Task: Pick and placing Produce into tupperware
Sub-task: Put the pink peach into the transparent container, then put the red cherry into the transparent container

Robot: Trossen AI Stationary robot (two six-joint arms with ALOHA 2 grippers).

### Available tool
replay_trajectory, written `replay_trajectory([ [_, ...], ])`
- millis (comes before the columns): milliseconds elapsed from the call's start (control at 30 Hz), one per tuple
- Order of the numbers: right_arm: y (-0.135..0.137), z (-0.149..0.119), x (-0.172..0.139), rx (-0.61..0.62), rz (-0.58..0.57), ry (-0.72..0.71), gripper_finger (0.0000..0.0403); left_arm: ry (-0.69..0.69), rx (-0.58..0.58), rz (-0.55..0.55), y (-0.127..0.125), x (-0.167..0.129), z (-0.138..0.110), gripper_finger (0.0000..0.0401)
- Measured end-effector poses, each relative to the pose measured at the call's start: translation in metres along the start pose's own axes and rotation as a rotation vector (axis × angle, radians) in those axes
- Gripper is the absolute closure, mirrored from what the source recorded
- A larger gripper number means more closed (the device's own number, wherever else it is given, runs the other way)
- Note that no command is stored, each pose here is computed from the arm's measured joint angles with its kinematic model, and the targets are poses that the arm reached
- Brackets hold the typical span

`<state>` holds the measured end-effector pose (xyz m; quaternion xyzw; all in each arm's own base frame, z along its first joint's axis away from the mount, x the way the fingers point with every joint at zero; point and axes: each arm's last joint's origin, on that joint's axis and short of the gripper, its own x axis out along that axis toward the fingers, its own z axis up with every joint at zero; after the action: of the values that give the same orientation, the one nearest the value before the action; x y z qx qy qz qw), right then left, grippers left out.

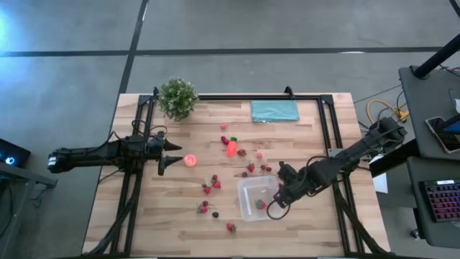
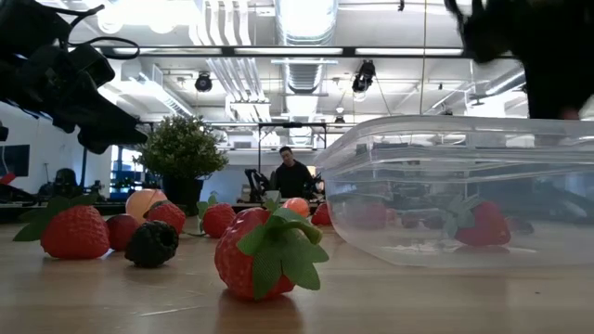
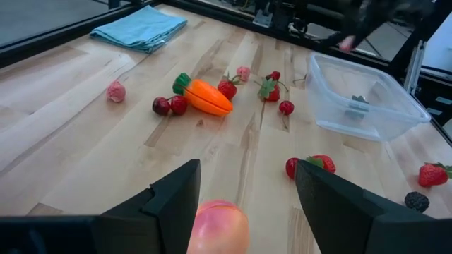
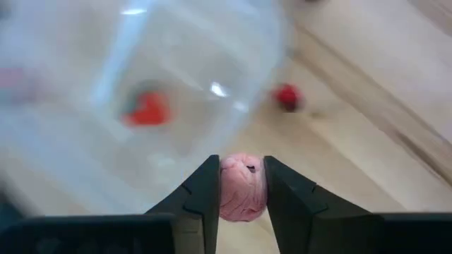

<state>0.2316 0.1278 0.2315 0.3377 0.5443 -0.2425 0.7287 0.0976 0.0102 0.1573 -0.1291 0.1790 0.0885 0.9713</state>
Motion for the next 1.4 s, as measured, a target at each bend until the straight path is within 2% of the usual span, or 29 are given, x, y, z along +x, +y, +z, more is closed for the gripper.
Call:
replay_trajectory([
  [167, 0.030, 0.010, -0.022, -0.198, 0.146, -0.049, 0.0299, 0.000, 0.000, 0.000, 0.000, 0.000, 0.000, 0.0184],
  [367, 0.039, 0.027, -0.002, -0.294, 0.063, -0.074, 0.0262, 0.002, 0.000, 0.001, 0.000, 0.000, 0.000, 0.0184],
  [567, 0.051, 0.027, 0.013, -0.369, 0.008, -0.059, 0.0180, -0.001, 0.000, 0.000, 0.000, 0.000, 0.000, 0.0184],
  [700, 0.047, 0.021, -0.001, -0.395, -0.075, -0.088, 0.0130, 0.000, 0.000, 0.000, 0.000, 0.000, 0.000, 0.0184],
  [800, 0.037, 0.013, -0.018, -0.426, -0.095, -0.092, 0.0111, 0.000, 0.000, 0.000, 0.000, 0.000, 0.000, 0.0184],
  [1000, 0.009, -0.017, -0.035, -0.570, -0.104, -0.218, 0.0118, 0.000, 0.000, 0.000, 0.000, 0.000, 0.000, 0.0184],
  [1100, -0.009, -0.036, -0.027, -0.617, -0.124, -0.286, 0.0130, 0.001, 0.000, 0.000, 0.000, 0.000, 0.000, 0.0184],
  [1167, -0.022, -0.046, -0.014, -0.646, -0.144, -0.282, 0.0137, 0.000, 0.000, 0.000, 0.000, 0.000, 0.000, 0.0184],
  [1233, -0.031, -0.053, -0.003, -0.629, -0.157, -0.272, 0.0142, 0.000, 0.000, 0.000, 0.000, 0.000, 0.000, 0.0184],
  [1333, -0.037, -0.057, 0.008, -0.537, -0.151, -0.280, 0.0147, 0.001, 0.000, 0.000, 0.000, 0.000, 0.000, 0.0184],
  [1400, -0.037, -0.060, 0.017, -0.562, -0.148, -0.319, 0.0149, 0.001, 0.000, 0.000, 0.000, 0.000, 0.000, 0.0184],
])
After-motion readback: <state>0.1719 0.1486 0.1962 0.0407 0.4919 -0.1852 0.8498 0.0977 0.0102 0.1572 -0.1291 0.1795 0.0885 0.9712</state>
